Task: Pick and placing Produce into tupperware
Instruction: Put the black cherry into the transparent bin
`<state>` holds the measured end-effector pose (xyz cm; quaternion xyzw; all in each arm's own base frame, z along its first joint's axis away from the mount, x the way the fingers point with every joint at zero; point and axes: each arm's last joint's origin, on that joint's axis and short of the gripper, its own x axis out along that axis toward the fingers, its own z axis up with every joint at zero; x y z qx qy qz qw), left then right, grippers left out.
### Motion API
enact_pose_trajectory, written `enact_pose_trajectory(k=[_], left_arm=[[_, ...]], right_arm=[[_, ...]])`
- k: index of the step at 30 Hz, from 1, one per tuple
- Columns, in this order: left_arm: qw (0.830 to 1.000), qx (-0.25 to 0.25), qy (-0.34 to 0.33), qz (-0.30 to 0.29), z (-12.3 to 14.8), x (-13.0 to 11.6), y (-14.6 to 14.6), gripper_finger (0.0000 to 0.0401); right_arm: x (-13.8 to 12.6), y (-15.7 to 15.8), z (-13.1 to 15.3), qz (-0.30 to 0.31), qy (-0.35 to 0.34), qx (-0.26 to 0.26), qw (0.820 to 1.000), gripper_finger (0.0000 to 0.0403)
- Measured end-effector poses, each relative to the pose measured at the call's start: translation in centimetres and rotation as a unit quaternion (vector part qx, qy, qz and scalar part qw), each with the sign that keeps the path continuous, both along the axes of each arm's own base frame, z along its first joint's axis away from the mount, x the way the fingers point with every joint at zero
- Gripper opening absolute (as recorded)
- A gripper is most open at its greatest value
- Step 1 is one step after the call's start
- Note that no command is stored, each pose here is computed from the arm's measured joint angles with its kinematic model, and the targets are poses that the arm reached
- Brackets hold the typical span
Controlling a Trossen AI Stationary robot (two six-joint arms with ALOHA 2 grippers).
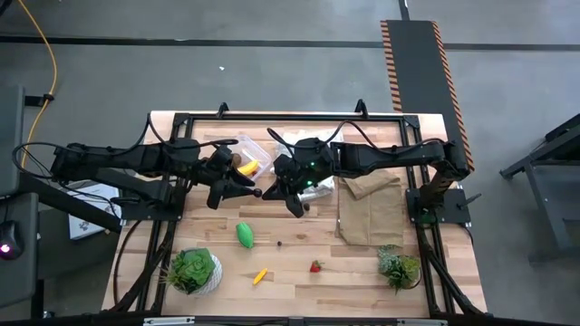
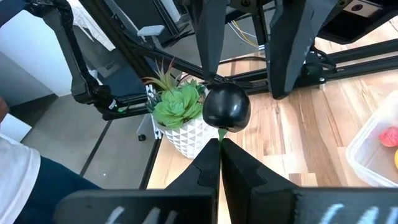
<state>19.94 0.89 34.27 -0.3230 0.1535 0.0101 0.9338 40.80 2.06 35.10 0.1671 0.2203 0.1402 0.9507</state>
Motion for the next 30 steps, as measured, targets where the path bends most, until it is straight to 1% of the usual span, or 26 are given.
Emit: enact_pose_trajectory(k=[10, 18, 25, 27, 30], left_arm=[[1.0, 0.006, 0.0, -0.002, 0.0, 0.0, 0.0, 0.0166], [1.0, 0.013, 0.007, -0.016, -0.4, 0.7, 0.0, 0.0166], [1.0, 0.019, -0.006, -0.019, -0.4, 1.4, 0.0, 0.0166], [1.0, 0.019, -0.001, -0.019, -0.5, 1.4, 0.0, 0.0166], [1.0, 0.019, -0.003, -0.019, -0.5, 1.4, 0.0, 0.0174]], right_arm=[[0.0, -0.1, 0.0, -0.001, 0.0, 0.0, 1.0, 0.0], [0.0, -0.1, 0.1, -0.001, -0.003, 0.0, 1.0, 0.0], [0.0, -0.1, 0.1, -0.001, -0.004, 0.0, 1.0, 0.0], [0.0, -0.1, 0.1, -0.001, -0.004, 0.0, 1.0, 0.0], [0.0, -0.1, 0.1, -0.001, -0.004, 0.0, 1.0, 0.0]])
